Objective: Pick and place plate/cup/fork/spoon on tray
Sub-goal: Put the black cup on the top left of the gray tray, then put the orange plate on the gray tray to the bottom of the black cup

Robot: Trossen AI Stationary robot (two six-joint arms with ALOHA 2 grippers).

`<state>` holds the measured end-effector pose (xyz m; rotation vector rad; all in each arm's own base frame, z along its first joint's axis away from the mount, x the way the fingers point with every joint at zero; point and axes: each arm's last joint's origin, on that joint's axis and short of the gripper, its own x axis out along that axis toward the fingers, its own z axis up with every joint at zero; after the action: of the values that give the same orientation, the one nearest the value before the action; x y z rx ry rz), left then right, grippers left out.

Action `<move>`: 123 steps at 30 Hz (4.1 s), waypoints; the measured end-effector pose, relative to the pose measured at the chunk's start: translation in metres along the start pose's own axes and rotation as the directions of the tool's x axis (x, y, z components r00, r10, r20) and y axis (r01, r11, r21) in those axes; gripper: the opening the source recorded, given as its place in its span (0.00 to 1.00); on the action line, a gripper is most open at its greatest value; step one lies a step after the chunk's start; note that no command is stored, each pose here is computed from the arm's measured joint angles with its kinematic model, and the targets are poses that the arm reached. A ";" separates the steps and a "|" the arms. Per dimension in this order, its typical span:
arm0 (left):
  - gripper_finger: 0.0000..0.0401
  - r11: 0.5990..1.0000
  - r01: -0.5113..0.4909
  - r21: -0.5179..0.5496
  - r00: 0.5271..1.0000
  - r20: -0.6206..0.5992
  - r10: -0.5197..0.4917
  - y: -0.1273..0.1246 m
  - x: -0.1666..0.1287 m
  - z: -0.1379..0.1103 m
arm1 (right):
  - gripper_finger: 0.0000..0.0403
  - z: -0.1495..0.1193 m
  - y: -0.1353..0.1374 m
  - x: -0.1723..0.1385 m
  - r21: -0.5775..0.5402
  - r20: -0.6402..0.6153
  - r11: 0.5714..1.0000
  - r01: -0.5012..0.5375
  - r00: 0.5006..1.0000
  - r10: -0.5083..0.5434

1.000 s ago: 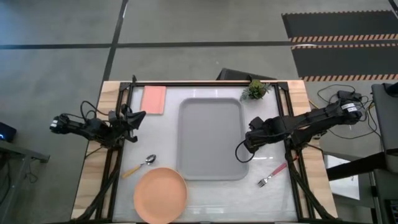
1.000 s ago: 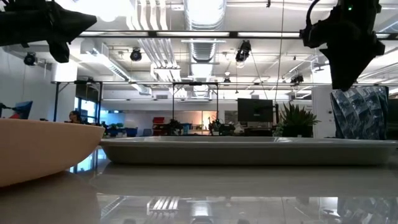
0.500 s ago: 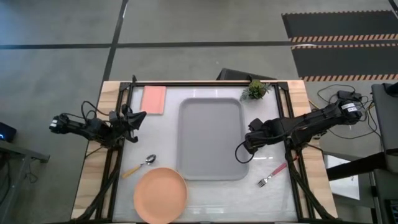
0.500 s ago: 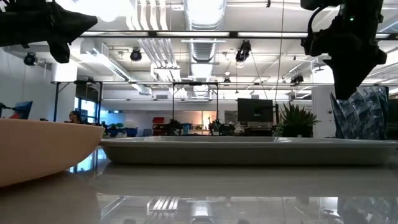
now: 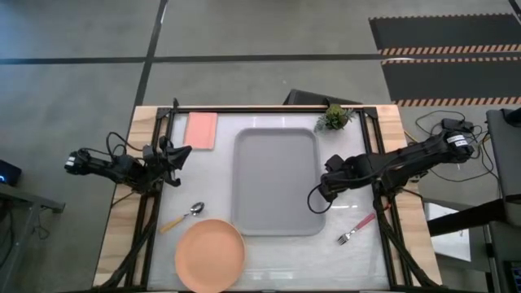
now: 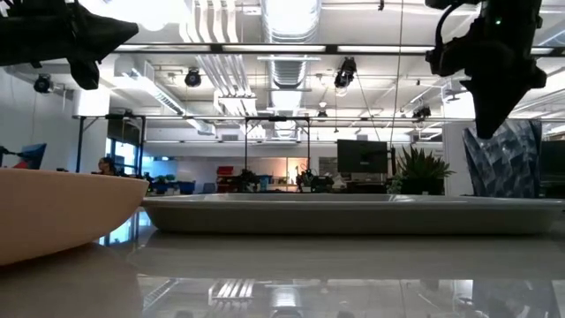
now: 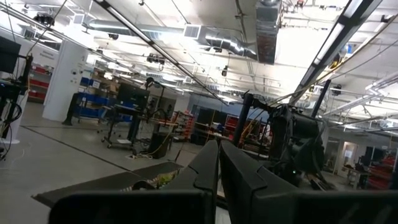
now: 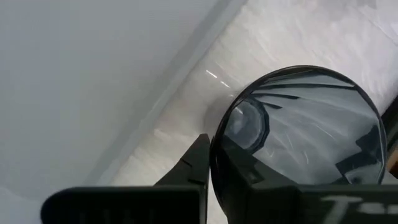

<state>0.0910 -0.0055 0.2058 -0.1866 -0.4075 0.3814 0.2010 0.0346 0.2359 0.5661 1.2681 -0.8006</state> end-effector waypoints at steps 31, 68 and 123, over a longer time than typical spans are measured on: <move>0.00 1.000 0.000 -0.001 1.000 0.002 0.000 0.000 0.000 0.000 | 0.02 0.123 0.022 -0.059 -0.232 0.213 0.969 -0.088 0.967 0.139; 0.00 1.000 0.000 0.003 1.000 -0.004 0.000 0.000 0.000 -0.001 | 0.02 0.290 0.117 0.050 -0.618 0.110 0.773 -0.143 0.958 0.266; 0.00 0.994 0.001 -0.109 0.999 -0.034 -0.005 -0.002 0.002 -0.004 | 0.13 0.070 0.127 -0.062 -0.754 0.252 0.631 -0.183 0.806 0.535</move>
<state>0.0953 -0.0067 0.2030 -0.2988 -0.3956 0.3528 0.3375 0.0719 0.3055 -0.0157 0.8591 -0.0307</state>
